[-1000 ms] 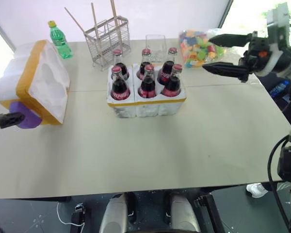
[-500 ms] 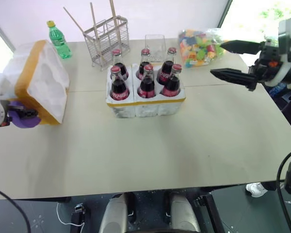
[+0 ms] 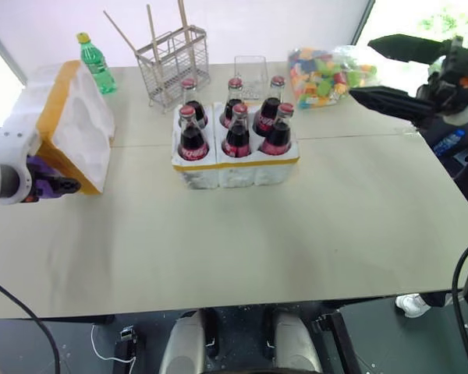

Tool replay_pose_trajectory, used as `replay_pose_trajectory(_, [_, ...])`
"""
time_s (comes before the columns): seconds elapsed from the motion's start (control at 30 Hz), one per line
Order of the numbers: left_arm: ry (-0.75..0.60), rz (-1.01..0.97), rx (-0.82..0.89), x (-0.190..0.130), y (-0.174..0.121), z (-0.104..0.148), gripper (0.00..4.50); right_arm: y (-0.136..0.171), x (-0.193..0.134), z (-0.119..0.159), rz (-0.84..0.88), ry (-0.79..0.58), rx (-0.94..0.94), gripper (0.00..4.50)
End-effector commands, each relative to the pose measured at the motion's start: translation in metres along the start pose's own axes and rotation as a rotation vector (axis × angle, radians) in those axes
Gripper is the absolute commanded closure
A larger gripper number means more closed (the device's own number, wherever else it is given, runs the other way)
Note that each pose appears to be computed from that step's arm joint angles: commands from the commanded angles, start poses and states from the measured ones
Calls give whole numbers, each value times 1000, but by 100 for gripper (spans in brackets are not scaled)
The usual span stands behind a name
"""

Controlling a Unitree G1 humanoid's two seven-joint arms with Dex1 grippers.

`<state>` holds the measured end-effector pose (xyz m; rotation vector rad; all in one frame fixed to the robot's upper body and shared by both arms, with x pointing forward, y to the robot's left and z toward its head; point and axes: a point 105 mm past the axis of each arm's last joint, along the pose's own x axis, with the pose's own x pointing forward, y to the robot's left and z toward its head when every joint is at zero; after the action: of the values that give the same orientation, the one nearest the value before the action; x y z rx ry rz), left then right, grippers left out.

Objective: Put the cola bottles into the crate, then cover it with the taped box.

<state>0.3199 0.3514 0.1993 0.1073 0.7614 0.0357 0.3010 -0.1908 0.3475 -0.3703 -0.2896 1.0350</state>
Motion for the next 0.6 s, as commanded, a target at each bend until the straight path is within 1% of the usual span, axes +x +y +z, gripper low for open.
replay_pose_trajectory(0.03, [-48, 13, 19, -3, 2, 14, 131, 3, -1, 9, -5, -29, -35, 0])
replay_pose_trajectory(0.17, [-59, 14, 22, -3, 3, 20, 331, 7, 1, 5, 2, -25, -32, 0])
replay_pose_trajectory(0.27, [-66, 17, 29, -1, 3, 23, 331, 8, 2, 3, 4, -23, -33, 0])
replay_pose_trajectory(0.37, [-80, 19, 33, -1, 3, 27, 399, 9, 1, 4, 4, -25, -33, 0])
replay_pose_trajectory(0.4, [-82, 24, 44, -1, 4, 28, 412, 9, 1, 4, 4, -25, -33, 0])
replay_pose_trajectory(0.5, [-104, 60, 96, -3, 6, 33, 412, 9, 0, -1, 6, -15, 3, 0])
replay_pose_trajectory(0.6, [-166, 103, 169, -8, 9, 43, 412, 7, -3, -5, -2, 7, 24, 0])
